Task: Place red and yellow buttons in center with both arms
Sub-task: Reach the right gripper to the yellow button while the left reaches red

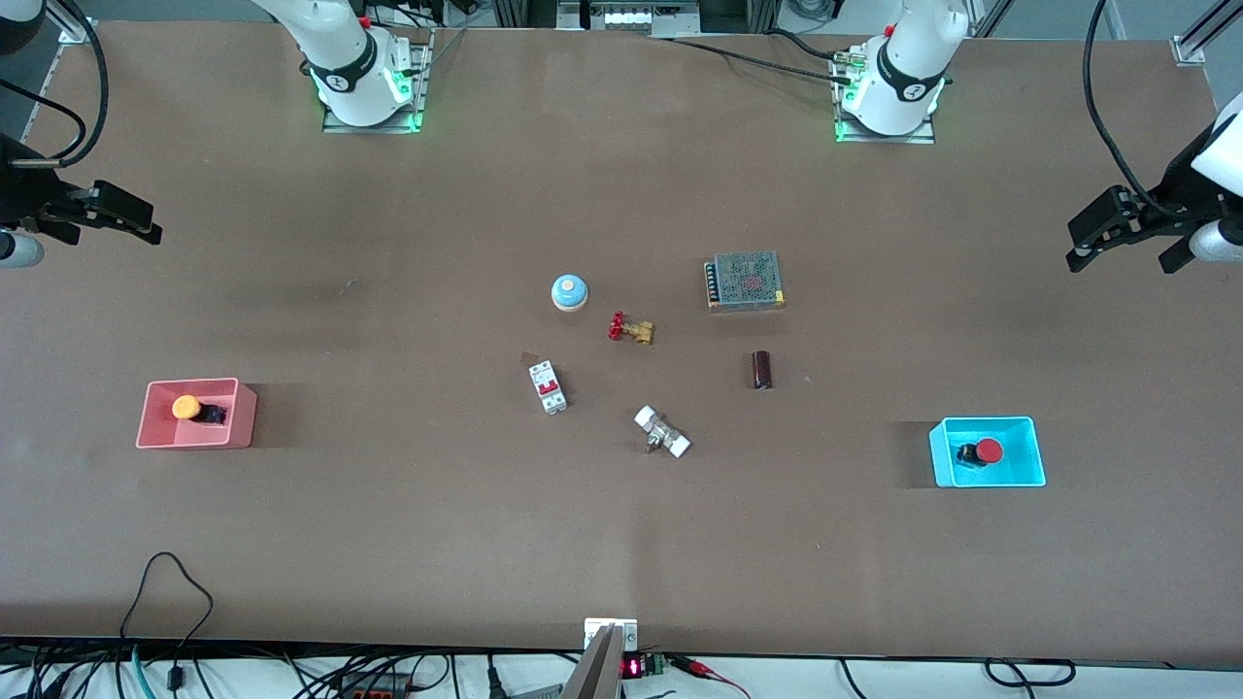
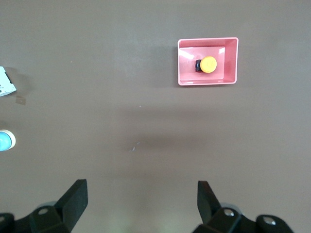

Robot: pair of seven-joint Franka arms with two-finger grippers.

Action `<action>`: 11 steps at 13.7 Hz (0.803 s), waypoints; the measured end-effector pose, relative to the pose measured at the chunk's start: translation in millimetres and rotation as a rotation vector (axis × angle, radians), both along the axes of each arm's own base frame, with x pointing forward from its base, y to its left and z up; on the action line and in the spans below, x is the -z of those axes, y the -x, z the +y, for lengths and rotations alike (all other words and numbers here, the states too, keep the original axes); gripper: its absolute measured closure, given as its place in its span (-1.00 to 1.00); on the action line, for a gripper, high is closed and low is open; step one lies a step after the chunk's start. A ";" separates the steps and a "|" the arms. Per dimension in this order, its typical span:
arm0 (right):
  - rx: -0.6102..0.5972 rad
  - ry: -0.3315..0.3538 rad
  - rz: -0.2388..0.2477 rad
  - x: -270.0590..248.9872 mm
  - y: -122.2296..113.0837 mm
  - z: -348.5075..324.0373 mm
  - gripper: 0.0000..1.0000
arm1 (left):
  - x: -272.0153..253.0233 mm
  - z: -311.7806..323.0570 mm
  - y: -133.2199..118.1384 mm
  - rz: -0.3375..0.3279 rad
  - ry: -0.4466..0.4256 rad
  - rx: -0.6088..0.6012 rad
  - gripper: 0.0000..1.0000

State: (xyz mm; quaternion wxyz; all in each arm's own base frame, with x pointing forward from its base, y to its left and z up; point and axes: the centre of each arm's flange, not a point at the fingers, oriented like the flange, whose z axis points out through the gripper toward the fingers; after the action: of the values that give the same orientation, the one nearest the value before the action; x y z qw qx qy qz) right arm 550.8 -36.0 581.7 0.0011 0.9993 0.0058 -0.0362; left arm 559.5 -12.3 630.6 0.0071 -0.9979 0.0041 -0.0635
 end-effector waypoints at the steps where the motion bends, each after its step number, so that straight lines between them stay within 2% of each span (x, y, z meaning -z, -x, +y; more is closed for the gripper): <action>1: 0.000 0.000 0.002 0.1 0.2 0.0 -1.00 | 0.6 0.1 0.1 0.004 0.000 -0.001 -1.00; 6: 0.005 0.000 0.011 2.9 1.0 -1.4 -1.00 | 20.8 1.9 -8.3 0.046 0.000 -0.004 -1.00; 8: 0.017 0.005 0.018 17.6 -4.8 -6.4 -1.00 | 54.3 5.0 -26.5 0.083 0.000 -0.009 -1.00; 11: 0.043 0.028 -0.008 71.8 -38.1 -21.8 -1.00 | 125.9 17.1 -67.0 0.098 0.003 -0.027 -1.00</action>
State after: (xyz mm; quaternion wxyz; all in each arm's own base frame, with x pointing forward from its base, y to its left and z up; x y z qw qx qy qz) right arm 588.9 -57.8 509.9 0.0146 0.9992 -0.0162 -0.0322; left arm 626.6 4.7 504.7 0.0064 -0.9998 -0.0090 -0.0143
